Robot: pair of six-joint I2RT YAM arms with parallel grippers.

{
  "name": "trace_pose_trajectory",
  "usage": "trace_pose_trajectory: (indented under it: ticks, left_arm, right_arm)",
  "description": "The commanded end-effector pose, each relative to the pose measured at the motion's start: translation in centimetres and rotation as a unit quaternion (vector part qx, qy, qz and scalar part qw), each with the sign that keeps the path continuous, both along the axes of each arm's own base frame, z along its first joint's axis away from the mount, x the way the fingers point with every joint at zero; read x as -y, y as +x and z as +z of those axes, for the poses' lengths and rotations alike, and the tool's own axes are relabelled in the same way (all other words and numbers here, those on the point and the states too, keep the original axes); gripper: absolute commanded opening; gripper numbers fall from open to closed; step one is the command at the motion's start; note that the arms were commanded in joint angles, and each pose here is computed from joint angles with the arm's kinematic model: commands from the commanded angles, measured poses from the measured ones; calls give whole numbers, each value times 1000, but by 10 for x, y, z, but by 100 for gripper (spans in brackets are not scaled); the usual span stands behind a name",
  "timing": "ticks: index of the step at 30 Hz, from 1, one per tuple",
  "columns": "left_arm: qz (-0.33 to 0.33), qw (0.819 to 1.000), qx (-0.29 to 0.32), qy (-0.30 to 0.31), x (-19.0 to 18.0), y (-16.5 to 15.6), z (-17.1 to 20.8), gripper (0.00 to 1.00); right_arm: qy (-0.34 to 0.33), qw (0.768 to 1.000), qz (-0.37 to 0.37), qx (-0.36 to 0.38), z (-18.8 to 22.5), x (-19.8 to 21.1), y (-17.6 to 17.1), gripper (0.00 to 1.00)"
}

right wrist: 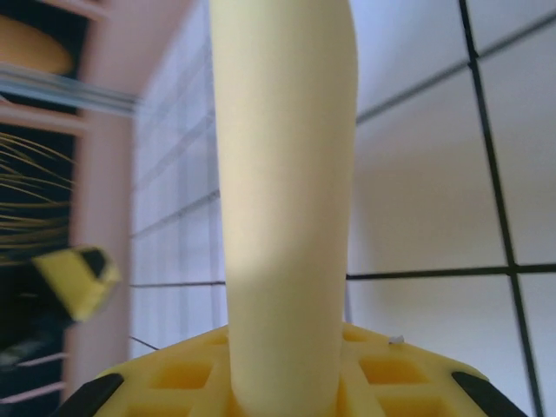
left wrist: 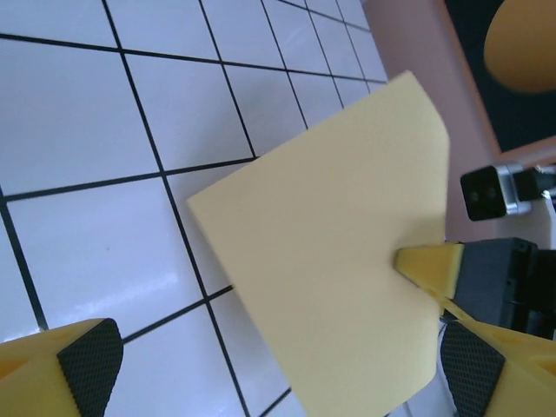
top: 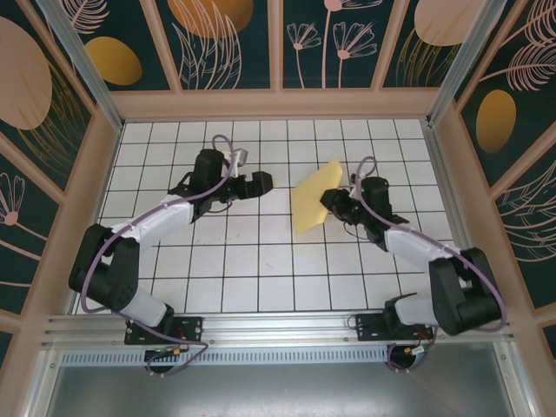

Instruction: Fold a paper plane with a square sheet of paper (fold left side to right side)

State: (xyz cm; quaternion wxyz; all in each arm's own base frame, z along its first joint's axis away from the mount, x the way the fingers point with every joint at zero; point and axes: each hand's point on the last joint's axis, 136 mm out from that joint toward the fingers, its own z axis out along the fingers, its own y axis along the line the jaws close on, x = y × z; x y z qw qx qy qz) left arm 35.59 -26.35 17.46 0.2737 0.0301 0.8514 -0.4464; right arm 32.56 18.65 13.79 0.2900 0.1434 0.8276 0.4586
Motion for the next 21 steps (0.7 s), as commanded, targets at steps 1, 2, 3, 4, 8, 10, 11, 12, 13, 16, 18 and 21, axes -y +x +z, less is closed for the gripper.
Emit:
trace_pose_trajectory:
  ticks: [1,2,3,4,8,10,11,12,13,16,18,21]
  left_arm:
    - [-2,994,-15,-110,10,-3,41,97]
    - [-9,990,-19,-143,14,-5,50,97]
    - [-18,985,-24,-169,17,-8,56,97]
    - [-29,980,-22,-195,20,-11,65,97]
    - [-52,973,-20,-223,30,-13,76,97]
    - [-59,971,-26,-232,34,-14,77,98]
    - [-65,968,-27,-243,37,-16,79,98]
    - [-69,965,-29,-252,39,-17,81,98]
    - [-75,962,-31,-262,42,-18,83,98]
    - [-85,956,-36,-278,50,-20,88,98]
    - [-94,951,-37,-291,55,-23,93,98]
    - [-111,942,-40,-315,62,-27,103,99]
  right_arm:
    - [103,990,-2,97,69,1,0,28]
    - [116,987,-4,109,80,3,-1,28]
    - [126,985,-5,116,88,3,-2,28]
    - [139,983,-3,123,97,3,-3,28]
    - [194,972,5,136,125,-1,-8,28]
    - [219,965,7,144,139,-2,-10,28]
    - [229,962,10,148,146,-4,-11,28]
    - [236,960,13,153,152,-6,-11,28]
    - [242,957,18,160,160,-8,-12,28]
    - [260,948,31,182,181,-15,-16,28]
    - [275,942,34,188,192,-17,-17,28]
    - [299,934,39,193,202,-20,-19,28]
